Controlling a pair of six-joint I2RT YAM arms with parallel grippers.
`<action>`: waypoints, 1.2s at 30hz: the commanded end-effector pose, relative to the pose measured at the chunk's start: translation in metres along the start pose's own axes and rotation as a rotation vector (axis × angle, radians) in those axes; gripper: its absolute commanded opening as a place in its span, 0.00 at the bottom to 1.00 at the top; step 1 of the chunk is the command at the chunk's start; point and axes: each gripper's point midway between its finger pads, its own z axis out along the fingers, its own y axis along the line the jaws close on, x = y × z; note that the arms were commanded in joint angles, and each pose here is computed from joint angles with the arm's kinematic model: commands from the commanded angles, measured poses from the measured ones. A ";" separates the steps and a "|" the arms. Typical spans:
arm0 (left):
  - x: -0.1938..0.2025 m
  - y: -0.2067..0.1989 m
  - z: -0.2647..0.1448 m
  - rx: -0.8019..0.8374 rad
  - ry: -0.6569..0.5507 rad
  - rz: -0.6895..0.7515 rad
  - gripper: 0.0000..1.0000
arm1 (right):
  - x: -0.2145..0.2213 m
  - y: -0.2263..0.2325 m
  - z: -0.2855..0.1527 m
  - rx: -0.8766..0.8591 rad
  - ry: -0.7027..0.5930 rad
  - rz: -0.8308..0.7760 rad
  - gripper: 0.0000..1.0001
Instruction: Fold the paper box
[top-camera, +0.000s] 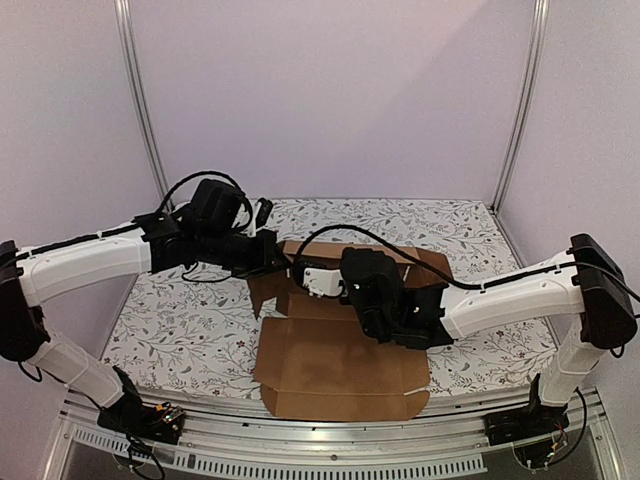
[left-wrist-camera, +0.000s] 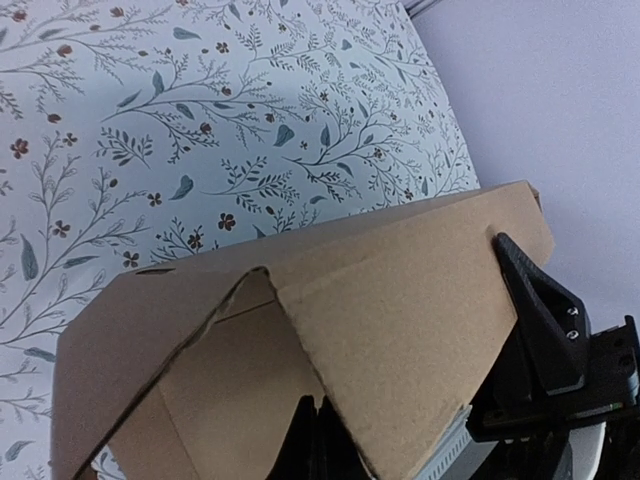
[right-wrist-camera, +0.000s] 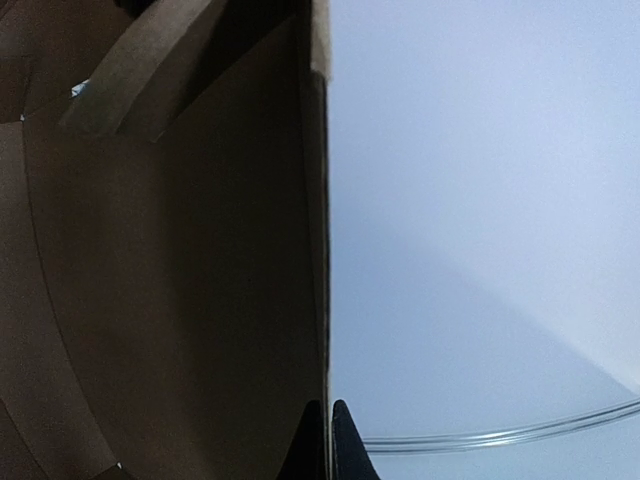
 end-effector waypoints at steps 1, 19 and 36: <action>-0.001 -0.012 -0.008 -0.003 -0.005 0.063 0.00 | -0.014 -0.004 0.001 0.012 -0.030 0.048 0.00; 0.011 0.024 -0.060 -0.192 -0.026 0.169 0.03 | 0.008 -0.009 0.014 0.025 0.057 0.044 0.00; 0.060 0.069 -0.043 -0.174 -0.099 -0.062 0.00 | 0.020 -0.015 0.027 -0.079 0.169 0.245 0.00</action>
